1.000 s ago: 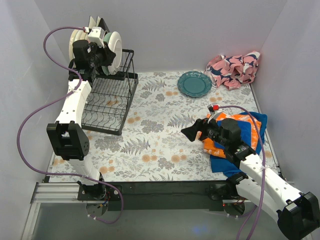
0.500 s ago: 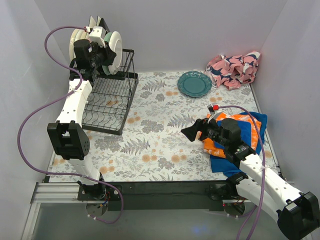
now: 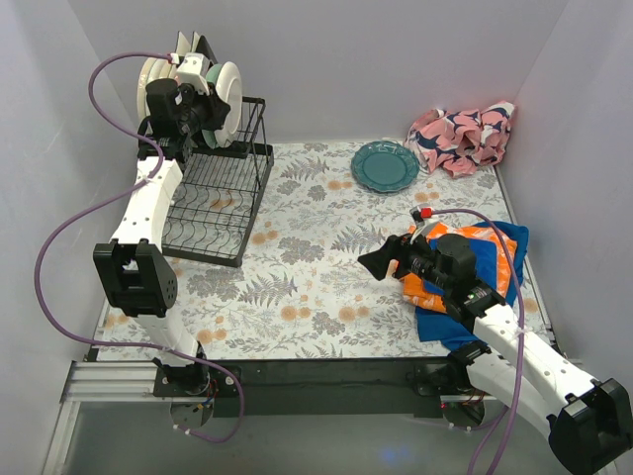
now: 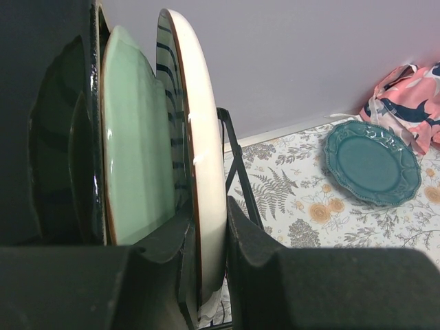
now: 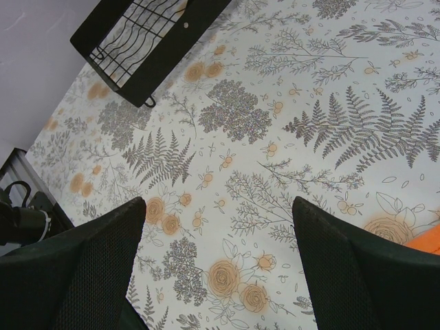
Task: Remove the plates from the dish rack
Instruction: Unload the plate from the dish rack.
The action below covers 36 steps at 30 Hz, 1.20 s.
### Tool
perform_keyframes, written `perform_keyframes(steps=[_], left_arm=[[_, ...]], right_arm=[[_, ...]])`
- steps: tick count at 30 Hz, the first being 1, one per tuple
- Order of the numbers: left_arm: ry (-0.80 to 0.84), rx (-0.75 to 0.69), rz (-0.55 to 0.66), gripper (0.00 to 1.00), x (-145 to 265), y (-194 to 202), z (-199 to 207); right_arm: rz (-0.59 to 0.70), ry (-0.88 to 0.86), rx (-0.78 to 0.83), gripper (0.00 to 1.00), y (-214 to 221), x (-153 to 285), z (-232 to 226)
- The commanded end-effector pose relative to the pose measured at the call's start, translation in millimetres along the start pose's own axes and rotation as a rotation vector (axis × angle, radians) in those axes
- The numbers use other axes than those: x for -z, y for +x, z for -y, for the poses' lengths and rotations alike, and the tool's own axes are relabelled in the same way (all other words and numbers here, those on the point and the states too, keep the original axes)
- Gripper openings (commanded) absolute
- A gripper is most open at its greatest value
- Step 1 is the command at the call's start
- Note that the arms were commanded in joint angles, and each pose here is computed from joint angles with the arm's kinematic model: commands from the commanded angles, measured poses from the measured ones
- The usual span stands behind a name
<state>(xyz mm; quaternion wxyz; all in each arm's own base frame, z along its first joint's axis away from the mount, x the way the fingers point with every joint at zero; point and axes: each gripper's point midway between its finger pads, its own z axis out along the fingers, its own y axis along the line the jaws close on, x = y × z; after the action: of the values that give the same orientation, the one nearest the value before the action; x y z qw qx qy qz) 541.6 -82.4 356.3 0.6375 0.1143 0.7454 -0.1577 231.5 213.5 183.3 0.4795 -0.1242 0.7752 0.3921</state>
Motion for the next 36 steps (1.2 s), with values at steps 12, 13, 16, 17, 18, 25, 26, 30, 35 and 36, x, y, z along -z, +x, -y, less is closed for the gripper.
perform_keyframes(steps=[12, 13, 16, 17, 18, 25, 26, 30, 35, 36], left_arm=[[0.059, -0.188, 0.242, 0.00, 36.3, -75.9, 42.4], [0.063, -0.190, 0.255, 0.00, 36.0, -82.1, 43.2], [0.074, -0.187, 0.290, 0.00, 38.7, -100.0, 46.6], [0.073, -0.182, 0.291, 0.00, 36.3, -101.1, 45.9], [0.072, -0.183, 0.296, 0.00, 35.8, -103.3, 45.6], [0.053, -0.237, 0.318, 0.00, 32.1, -123.3, 42.1], [0.059, -0.238, 0.320, 0.00, 33.8, -123.5, 43.7], [0.051, -0.233, 0.313, 0.00, 34.8, -118.5, 42.8], [0.055, -0.224, 0.302, 0.00, 35.8, -114.0, 43.7], [0.057, -0.222, 0.305, 0.00, 37.4, -114.9, 44.1]], right_arm=[[0.039, -0.068, 0.023, 0.92, -13.8, -0.9, -15.8], [0.044, -0.069, 0.025, 0.92, -15.2, 0.0, -16.5], [0.059, -0.052, 0.029, 0.92, -17.3, 1.3, -13.9], [0.061, -0.046, 0.030, 0.92, -17.4, 0.9, -12.6], [0.060, -0.045, 0.029, 0.92, -17.1, 0.7, -12.4], [0.040, -0.046, 0.024, 0.92, -13.4, -2.5, -11.4], [0.039, -0.044, 0.024, 0.92, -13.1, -2.8, -10.9], [0.042, -0.042, 0.026, 0.92, -13.7, -2.9, -10.5], [0.040, -0.043, 0.025, 0.92, -13.5, -3.4, -10.8], [0.037, -0.041, 0.024, 0.92, -12.8, -3.8, -10.3]])
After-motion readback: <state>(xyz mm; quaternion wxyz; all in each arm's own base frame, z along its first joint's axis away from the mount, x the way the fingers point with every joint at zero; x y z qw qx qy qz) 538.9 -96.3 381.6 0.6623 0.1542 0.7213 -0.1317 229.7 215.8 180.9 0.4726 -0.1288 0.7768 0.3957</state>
